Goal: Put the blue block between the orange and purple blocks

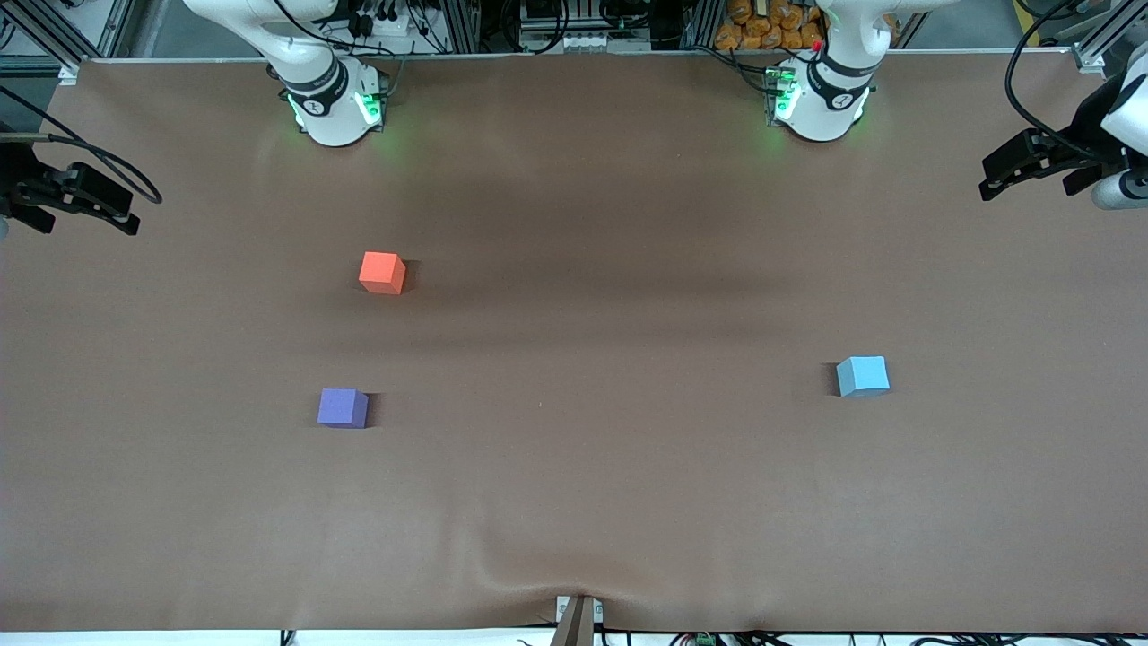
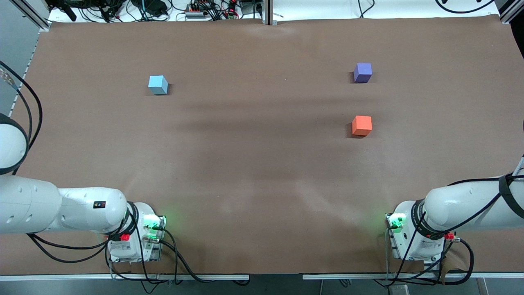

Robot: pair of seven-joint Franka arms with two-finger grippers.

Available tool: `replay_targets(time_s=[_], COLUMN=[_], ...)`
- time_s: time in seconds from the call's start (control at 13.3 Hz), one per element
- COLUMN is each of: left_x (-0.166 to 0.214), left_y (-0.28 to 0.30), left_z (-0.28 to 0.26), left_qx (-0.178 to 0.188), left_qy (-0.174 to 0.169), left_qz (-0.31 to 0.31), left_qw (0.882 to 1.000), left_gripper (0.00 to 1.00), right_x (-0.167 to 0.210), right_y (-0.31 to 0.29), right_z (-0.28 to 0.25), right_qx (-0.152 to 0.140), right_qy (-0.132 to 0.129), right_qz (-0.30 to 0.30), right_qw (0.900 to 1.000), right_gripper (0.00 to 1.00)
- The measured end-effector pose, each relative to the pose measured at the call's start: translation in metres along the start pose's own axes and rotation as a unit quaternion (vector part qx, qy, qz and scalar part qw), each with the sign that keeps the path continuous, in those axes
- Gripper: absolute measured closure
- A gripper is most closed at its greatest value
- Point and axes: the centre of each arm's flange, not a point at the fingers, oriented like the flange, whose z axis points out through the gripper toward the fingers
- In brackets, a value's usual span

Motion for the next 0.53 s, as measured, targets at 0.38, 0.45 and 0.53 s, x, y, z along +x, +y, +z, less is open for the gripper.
replay_targets(time_s=[0.38, 0.45, 0.53], left_x=[-0.0005, -0.0005, -0.0009], left_y=[-0.0044, -0.0062, -0.0074], left_z=[-0.0006, -0.0006, -0.0008], left_qx=[0.0, 0.0, 0.0], left_qy=[-0.001, -0.002, -0.003], left_qz=[-0.005, -0.007, -0.008], left_qw=[1.0, 1.0, 1.0], left_gripper=[0.0, 0.0, 0.0], right_x=[0.0002, 0.0003, 0.0003], right_y=[0.0, 0.0, 0.0], right_z=[0.0003, 0.0005, 0.0005], right_qx=[0.0, 0.0, 0.0], right_qy=[0.0, 0.0, -0.001], right_qz=[0.0, 0.0, 0.0], right_qw=[1.0, 1.0, 1.0], right_gripper=[0.0, 0.0, 0.0])
